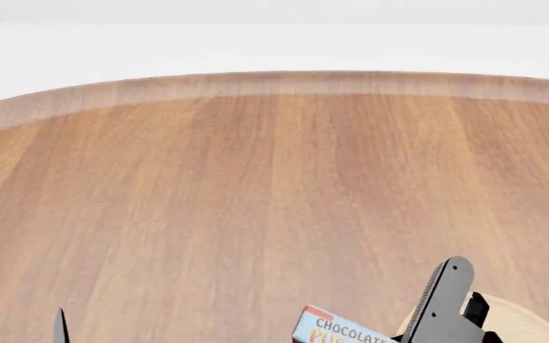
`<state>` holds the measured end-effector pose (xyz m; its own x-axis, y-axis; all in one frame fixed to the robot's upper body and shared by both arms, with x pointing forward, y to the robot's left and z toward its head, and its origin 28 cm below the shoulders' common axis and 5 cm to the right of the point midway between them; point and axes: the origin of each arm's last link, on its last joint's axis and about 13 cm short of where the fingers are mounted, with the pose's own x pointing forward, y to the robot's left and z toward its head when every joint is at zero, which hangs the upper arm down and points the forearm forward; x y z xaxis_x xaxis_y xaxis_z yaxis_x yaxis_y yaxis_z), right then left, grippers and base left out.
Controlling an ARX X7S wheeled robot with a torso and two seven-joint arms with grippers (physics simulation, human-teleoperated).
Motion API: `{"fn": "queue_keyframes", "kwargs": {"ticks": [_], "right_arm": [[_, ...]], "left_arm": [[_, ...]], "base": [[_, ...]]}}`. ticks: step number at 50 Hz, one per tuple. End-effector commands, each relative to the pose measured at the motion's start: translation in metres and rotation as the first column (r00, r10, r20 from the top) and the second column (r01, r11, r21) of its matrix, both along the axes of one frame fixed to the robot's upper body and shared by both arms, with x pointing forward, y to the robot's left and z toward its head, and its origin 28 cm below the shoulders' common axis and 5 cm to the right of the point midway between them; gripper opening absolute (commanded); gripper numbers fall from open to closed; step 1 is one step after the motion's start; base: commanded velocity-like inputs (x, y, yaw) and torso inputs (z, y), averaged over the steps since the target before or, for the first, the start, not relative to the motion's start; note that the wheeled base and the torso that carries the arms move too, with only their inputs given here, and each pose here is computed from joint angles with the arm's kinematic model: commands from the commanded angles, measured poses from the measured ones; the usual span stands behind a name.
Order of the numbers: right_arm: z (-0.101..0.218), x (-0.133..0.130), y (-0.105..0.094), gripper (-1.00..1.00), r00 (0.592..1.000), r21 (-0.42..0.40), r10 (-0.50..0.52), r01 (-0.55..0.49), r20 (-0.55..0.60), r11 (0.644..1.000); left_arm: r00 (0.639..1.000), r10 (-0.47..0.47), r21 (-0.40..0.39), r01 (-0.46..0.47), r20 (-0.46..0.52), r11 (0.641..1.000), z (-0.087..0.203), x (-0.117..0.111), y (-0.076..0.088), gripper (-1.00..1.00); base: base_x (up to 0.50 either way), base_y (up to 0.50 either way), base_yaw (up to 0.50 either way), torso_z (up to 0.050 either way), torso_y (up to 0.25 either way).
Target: Put the chocolate pudding to the left of the plate.
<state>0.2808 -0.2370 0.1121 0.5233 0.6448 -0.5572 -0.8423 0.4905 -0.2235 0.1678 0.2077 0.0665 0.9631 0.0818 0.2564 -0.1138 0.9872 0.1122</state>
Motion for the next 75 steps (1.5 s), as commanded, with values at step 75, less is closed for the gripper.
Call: {"fn": "queue_keyframes", "kwargs": {"ticks": [75], "right_arm": [[-0.071, 0.051, 0.012, -1.00, 0.993, 0.083, -0.080, 0.087, -0.088, 0.993]], "left_arm": [[1.000, 0.018, -0.004, -0.018, 0.015, 1.000, 0.005, -0.003, 0.003, 1.00]], "base": [[0.00, 0.00, 0.00, 0.000, 0.000]]}}
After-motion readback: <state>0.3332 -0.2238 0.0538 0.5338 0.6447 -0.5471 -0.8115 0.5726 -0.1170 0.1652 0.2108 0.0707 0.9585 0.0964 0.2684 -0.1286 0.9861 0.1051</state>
